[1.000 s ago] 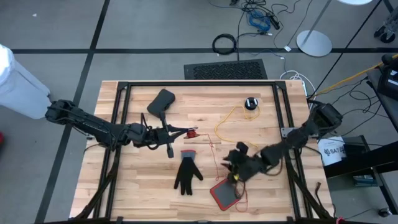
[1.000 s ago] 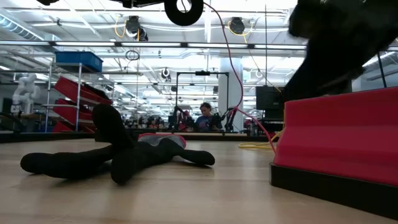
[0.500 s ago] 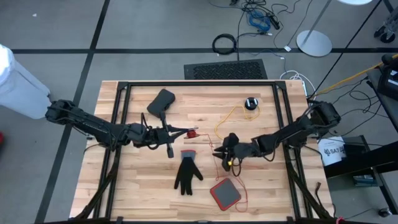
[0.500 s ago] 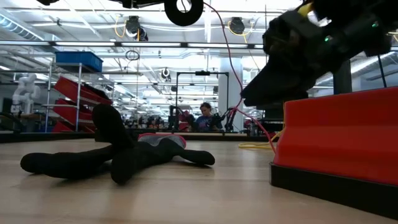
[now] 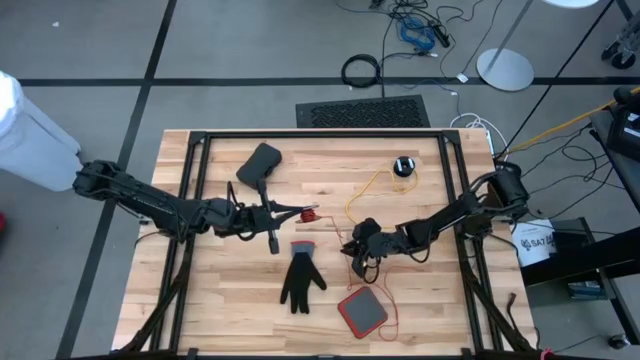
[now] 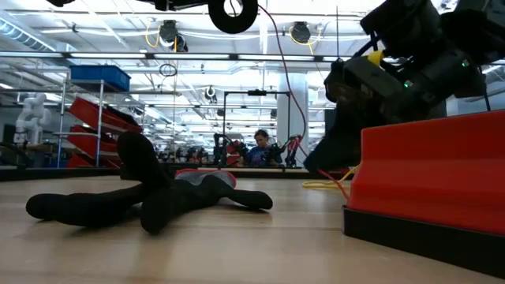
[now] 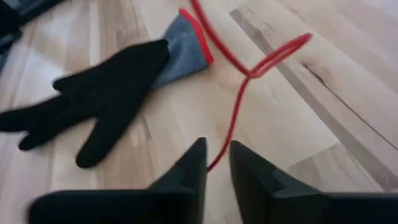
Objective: Coil cords
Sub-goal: Coil the red wire onto the black spool
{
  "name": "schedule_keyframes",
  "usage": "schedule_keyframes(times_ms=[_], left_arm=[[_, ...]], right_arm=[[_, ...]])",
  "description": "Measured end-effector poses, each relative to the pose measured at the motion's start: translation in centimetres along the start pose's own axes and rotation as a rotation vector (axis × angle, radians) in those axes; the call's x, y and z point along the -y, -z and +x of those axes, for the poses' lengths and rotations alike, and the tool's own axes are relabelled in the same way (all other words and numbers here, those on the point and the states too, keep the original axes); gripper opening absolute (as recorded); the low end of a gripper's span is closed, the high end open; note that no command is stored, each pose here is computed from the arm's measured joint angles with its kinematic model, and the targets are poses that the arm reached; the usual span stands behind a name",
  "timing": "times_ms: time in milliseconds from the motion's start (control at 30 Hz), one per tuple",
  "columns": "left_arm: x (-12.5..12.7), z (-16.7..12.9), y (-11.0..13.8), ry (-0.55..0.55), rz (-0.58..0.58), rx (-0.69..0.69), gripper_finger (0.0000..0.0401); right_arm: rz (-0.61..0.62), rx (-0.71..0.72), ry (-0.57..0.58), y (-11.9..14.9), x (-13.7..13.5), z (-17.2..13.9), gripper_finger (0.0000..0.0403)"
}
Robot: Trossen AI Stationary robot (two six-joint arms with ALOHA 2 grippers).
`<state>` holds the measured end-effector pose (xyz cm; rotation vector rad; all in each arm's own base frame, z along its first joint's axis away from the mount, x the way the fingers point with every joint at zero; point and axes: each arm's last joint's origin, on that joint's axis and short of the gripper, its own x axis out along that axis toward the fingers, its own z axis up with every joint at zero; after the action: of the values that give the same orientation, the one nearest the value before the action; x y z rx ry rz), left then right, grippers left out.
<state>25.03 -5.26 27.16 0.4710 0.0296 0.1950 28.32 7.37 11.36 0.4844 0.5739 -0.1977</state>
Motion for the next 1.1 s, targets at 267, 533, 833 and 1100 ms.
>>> schedule_keyframes(times_ms=[267, 533, 833, 1100], left_arm=[[0.1, 0.0, 0.2, 0.009, 0.009, -0.017, 0.0], [0.1, 0.0, 0.2, 0.008, 0.008, -0.016, 0.0], [0.1, 0.0, 0.1, 0.004, 0.005, -0.012, 0.0], [-0.3, 0.0, -0.4, -0.026, -0.023, 0.034, 0.0]], right_arm=[[-0.024, -0.184, 0.003, 1.5, 0.3, -0.3, 0.0002], [-0.008, -0.34, 0.011, 2.3, -0.3, -2.3, 0.0001], [0.022, -0.474, 0.059, 2.1, -1.1, -8.0, 0.0], [0.008, -0.527, 0.034, 3.5, -2.4, -10.3, 0.0]])
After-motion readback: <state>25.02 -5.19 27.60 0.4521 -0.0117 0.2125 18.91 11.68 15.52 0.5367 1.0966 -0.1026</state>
